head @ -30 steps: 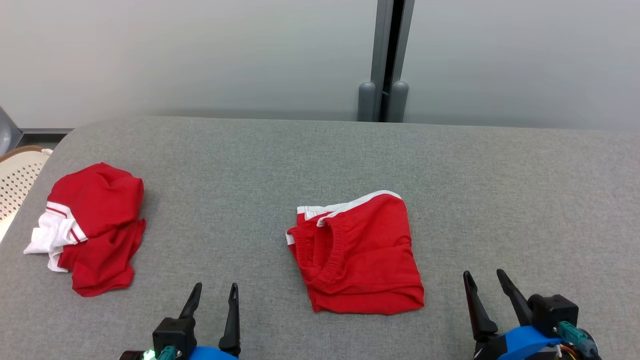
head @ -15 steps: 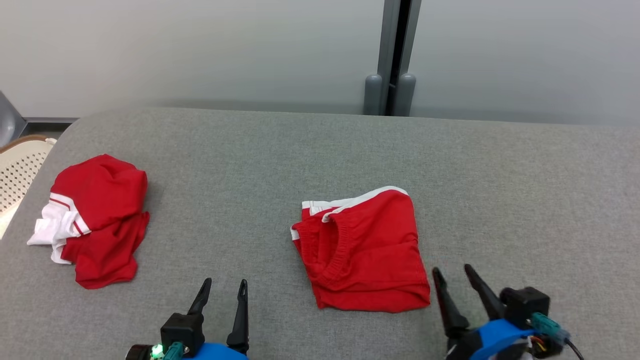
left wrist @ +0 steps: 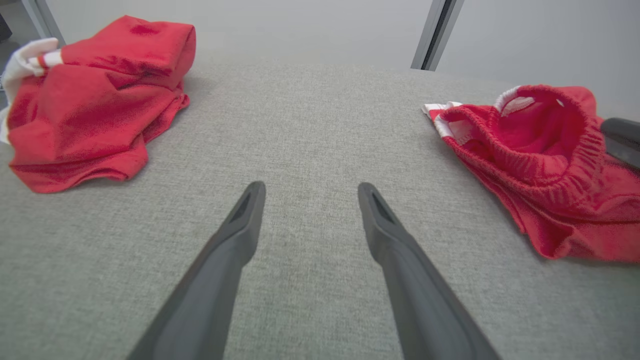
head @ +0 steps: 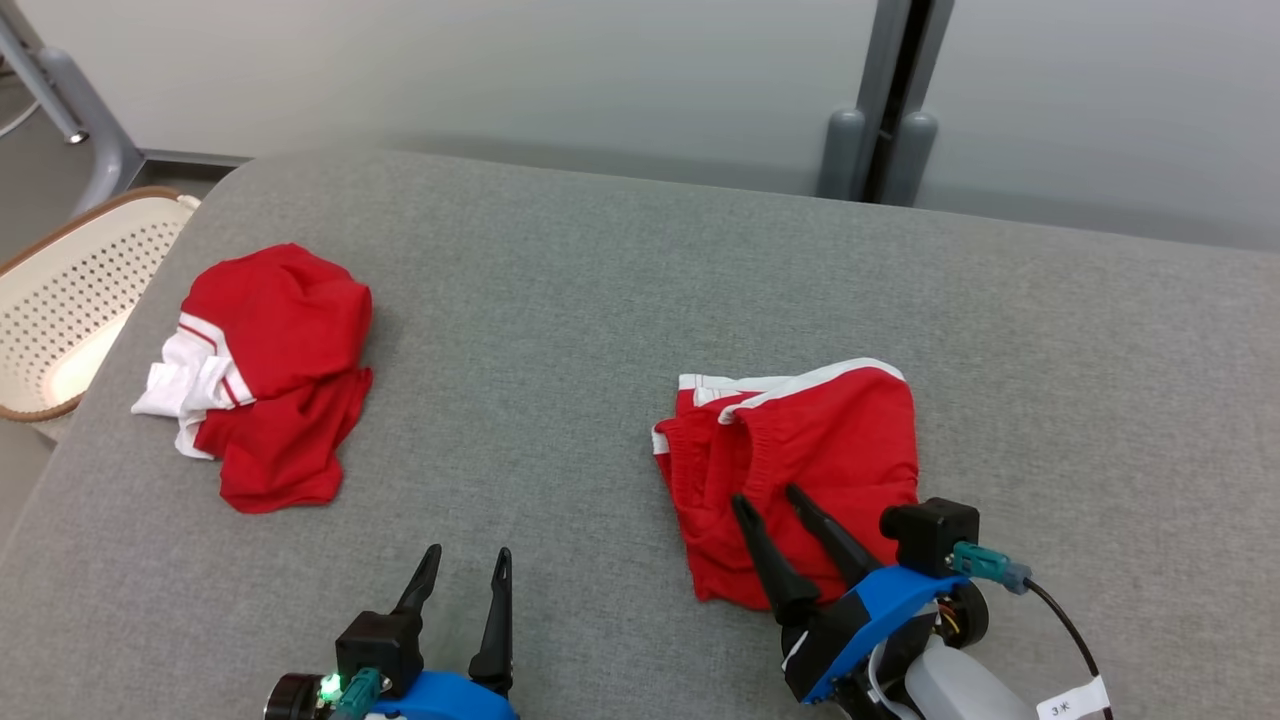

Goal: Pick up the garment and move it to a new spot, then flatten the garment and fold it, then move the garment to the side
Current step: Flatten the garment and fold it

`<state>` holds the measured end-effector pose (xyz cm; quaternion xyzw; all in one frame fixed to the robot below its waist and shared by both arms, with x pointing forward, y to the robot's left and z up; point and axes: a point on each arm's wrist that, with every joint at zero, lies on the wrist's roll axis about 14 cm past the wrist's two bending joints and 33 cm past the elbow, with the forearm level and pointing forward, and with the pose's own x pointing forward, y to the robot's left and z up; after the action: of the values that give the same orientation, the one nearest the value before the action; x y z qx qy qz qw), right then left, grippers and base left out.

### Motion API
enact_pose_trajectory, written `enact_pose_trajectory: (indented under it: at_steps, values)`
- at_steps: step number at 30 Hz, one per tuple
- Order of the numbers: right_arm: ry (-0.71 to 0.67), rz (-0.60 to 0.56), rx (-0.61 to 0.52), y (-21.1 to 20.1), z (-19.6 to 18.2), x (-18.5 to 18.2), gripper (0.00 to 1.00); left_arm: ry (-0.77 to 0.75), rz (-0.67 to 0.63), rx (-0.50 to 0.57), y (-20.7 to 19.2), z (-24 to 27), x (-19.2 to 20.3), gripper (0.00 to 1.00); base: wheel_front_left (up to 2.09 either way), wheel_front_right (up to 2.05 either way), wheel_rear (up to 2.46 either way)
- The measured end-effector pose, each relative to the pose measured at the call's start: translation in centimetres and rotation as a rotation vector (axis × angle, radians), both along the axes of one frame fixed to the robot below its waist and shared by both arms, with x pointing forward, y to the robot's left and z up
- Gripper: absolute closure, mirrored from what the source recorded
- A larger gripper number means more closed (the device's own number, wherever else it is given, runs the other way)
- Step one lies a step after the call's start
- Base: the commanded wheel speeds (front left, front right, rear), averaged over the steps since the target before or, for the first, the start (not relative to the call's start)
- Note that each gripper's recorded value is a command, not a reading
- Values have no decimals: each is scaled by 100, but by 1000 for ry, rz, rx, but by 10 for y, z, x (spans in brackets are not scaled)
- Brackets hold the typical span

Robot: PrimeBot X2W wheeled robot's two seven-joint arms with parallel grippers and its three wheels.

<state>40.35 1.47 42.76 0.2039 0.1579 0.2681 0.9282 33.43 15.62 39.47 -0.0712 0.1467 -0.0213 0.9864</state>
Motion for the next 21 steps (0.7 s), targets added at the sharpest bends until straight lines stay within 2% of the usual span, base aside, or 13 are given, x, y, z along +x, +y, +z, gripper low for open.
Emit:
enact_pose_trajectory:
  at_steps: [10,11,13,21]
  values:
    - [47,42,9,16,-11,3,0,23,14,-6,3,-6,-4,0,0,0,0]
    - [47,44,10,17,-11,3,47,24,11,-6,2,-6,-4,0,0,0,0]
    - [46,47,11,18,-11,5,100,23,4,-8,0,-6,-2,0,0,0,0]
    - [-36,128,-1,42,9,17,100,15,-16,-15,-6,-3,1,0,0,0,0]
